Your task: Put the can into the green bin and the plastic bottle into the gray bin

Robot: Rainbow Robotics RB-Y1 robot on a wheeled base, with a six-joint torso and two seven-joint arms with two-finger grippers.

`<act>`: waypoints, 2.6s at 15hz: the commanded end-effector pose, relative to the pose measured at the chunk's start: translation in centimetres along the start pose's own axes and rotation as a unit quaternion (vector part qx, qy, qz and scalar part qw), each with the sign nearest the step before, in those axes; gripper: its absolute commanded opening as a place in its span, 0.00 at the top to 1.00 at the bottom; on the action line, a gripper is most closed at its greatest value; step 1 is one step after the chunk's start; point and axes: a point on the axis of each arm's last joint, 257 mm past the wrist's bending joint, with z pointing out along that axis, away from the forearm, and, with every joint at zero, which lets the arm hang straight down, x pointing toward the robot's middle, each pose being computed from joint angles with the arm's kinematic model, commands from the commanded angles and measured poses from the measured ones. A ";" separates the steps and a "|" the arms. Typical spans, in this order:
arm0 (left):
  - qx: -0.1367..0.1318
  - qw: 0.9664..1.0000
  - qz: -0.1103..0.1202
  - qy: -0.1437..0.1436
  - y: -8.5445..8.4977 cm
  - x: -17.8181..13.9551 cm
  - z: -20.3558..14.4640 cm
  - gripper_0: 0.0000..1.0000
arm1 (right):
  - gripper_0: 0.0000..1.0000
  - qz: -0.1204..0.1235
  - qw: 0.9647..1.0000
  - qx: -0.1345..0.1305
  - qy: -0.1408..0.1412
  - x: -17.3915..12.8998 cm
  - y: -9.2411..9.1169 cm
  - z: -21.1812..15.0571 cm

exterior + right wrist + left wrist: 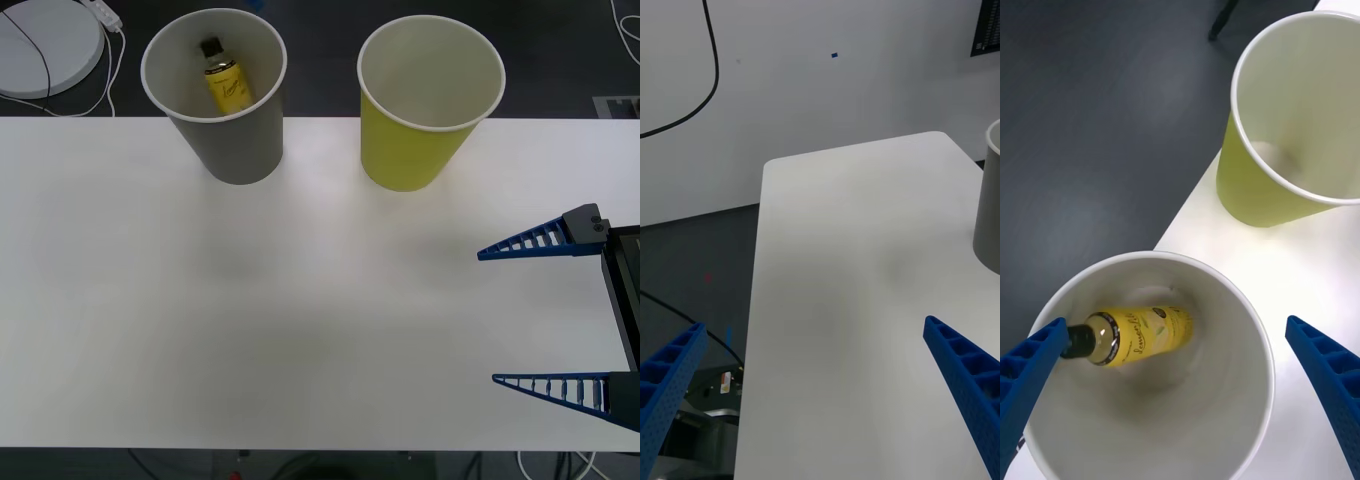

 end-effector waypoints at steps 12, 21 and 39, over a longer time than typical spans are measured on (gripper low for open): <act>0.024 0.999 0.045 0.010 -3.1 6.6 -2.8 0.00 | 0.00 0.000 1.000 0.000 0.000 0.0 0.0 0.0; 0.058 0.996 0.066 0.015 -5.5 11.6 -5.8 0.00 | 0.00 0.000 1.000 0.000 0.000 0.0 0.0 0.0; 0.060 0.993 0.075 -0.067 -6.0 15.3 -4.7 0.00 | 0.00 0.000 1.000 0.000 0.000 0.0 0.0 0.0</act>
